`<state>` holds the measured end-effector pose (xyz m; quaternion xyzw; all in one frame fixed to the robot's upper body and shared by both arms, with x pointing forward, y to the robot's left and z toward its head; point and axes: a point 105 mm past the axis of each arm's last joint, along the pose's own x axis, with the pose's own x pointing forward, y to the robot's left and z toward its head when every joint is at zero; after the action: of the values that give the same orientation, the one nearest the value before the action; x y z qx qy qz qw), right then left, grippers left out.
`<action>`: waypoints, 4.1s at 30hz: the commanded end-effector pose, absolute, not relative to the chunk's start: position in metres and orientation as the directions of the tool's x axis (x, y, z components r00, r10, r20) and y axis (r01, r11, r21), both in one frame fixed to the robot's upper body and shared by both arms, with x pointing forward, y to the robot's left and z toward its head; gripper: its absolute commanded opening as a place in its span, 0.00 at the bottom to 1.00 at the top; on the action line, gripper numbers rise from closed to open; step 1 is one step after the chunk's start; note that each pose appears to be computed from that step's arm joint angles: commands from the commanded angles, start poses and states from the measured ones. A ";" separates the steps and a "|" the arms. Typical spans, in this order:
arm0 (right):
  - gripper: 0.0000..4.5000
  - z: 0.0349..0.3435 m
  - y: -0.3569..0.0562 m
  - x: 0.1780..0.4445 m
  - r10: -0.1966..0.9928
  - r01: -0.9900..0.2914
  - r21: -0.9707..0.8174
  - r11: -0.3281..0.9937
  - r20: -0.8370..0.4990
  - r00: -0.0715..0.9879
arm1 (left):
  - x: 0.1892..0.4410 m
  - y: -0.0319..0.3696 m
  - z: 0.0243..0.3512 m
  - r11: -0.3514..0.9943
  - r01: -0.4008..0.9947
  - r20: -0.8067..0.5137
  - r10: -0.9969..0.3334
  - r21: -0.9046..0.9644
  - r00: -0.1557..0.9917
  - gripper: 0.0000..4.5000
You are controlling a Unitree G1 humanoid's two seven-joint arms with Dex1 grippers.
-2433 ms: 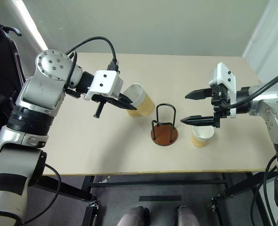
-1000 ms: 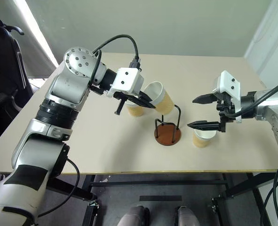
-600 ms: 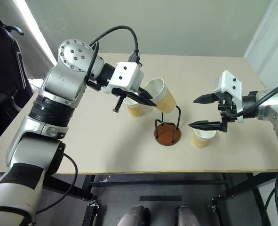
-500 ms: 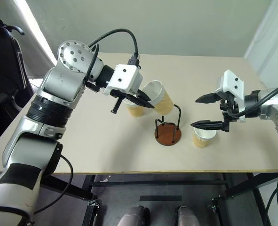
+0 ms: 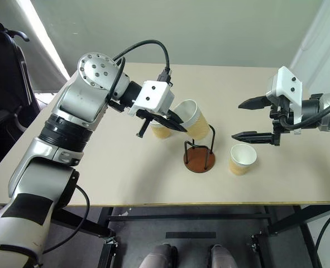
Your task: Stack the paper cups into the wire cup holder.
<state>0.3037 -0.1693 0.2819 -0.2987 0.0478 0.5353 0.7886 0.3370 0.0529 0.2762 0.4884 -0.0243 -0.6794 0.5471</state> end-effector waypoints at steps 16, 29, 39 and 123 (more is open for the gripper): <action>1.00 0.293 -0.172 0.298 0.812 -0.848 -0.468 0.250 -0.376 0.447 | 0.341 0.050 0.262 -0.416 0.713 -0.653 -0.753 0.565 0.079 0.15; 1.00 0.289 -0.173 0.301 0.805 -0.844 -0.471 0.256 -0.380 0.455 | 0.349 0.045 0.286 -0.273 0.719 -0.509 -0.851 0.639 0.130 0.99; 1.00 0.269 -0.164 0.301 0.789 -0.836 -0.500 0.225 -0.410 0.458 | 0.339 0.060 0.331 -0.035 0.882 -0.205 -0.976 0.470 0.070 0.99; 0.00 0.277 -0.100 0.302 0.807 -0.813 -0.575 -0.091 -0.521 0.277 | 0.338 0.158 0.274 0.049 0.905 -0.460 -0.849 0.423 0.261 1.00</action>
<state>0.3042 -0.1025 0.2716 -0.4180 0.0198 0.6048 0.6776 0.3419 0.1591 0.2643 0.3226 0.0622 -0.6073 0.7233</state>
